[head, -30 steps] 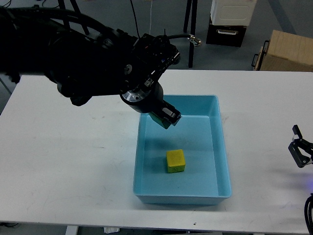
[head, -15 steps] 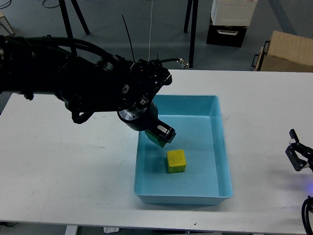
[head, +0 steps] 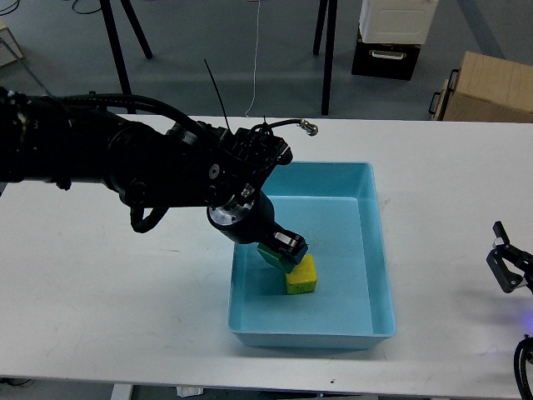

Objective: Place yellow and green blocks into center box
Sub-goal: 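Lift the green cube and carry it over the blue bin, then open the left gripper to drop the green cube in the bin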

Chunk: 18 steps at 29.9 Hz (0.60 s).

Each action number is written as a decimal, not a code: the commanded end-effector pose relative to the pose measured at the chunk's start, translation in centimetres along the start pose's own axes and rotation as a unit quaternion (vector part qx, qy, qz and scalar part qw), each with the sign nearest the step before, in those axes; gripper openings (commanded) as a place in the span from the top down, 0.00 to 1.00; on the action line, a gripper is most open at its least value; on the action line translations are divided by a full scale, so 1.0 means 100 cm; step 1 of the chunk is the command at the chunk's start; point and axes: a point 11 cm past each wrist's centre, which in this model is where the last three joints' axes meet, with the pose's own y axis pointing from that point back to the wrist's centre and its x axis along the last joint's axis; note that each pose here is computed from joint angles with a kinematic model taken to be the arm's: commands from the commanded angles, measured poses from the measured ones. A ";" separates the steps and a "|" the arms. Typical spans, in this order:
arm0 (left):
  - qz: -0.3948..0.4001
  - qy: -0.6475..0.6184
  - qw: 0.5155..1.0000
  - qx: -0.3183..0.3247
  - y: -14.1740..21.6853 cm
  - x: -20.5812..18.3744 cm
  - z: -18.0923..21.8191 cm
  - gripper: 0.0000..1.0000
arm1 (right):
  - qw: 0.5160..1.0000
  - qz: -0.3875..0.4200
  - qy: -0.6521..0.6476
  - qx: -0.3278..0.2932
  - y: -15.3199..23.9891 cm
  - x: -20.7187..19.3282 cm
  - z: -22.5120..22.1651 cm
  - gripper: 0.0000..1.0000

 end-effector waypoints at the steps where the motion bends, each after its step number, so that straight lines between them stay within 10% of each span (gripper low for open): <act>1: 0.002 0.002 1.000 -0.017 -0.001 0.001 0.006 0.43 | 1.000 0.000 0.000 0.000 0.000 0.000 0.000 0.00; 18: 0.082 -0.009 0.996 -0.042 0.031 0.053 0.019 0.18 | 1.000 0.003 0.000 0.002 0.001 0.002 -0.001 0.00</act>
